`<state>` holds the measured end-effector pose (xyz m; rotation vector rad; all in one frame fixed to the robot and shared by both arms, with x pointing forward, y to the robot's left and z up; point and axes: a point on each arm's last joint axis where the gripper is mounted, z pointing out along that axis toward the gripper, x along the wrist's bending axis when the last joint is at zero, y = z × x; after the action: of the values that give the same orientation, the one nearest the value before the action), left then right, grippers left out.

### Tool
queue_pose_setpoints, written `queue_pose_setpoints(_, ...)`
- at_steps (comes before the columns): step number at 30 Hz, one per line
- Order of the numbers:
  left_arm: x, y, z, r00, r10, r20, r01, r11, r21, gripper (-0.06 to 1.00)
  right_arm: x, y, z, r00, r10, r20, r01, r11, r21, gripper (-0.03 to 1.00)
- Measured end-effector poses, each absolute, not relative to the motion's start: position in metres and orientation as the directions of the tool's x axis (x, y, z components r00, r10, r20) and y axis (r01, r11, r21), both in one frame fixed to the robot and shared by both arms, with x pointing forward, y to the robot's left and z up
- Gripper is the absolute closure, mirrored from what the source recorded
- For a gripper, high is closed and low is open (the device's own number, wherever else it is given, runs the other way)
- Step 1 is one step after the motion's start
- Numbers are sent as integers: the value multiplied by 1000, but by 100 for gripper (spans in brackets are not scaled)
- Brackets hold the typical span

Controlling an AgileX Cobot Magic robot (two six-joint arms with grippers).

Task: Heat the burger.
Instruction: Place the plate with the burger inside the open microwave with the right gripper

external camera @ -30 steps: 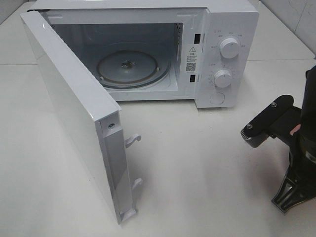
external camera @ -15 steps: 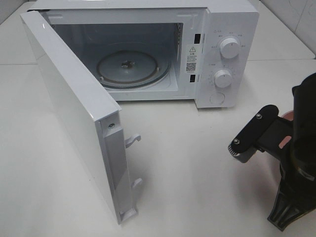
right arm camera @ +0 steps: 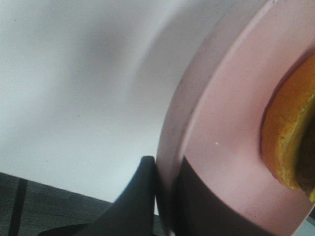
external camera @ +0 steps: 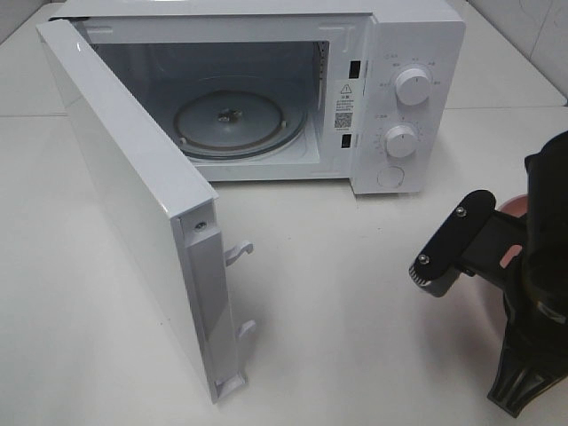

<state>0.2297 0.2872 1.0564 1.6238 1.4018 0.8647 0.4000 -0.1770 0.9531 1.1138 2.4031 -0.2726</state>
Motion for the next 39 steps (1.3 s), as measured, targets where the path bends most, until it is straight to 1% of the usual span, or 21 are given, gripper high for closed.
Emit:
queue_pose_setpoints(7,230,287,1056,150,989,-7,438,-60,897,-5,402,-176,954,-602,614,-510,712,702,4,91)
queue_pose_setpoints(9,230,287,1056,150,989,-7,438,-60,897,-5,404,-176,954,-636,574,-516,674,739,-9,91)
queue_pose_setpoints(12,230,287,1056,150,989,-7,438,-60,897,-5,404,-176,954,-642,563,-520,665,746,-13,91)
queue_pose_setpoints(14,230,287,1056,150,989,-7,438,-60,897,-5,406,-176,955,-680,504,-533,616,786,-43,91)
queue_pose_setpoints(20,230,287,1056,150,989,-7,438,-60,897,-5,407,-176,956,-718,438,-540,559,826,-73,91)
queue_pose_setpoints(22,230,287,1056,150,989,-7,438,-60,897,-5,409,-174,956,-751,385,-536,502,861,-83,91)
queue_pose_setpoints(39,230,287,1056,150,989,-7,438,-60,897,-5,409,-162,954,-788,314,-529,387,921,-31,91)
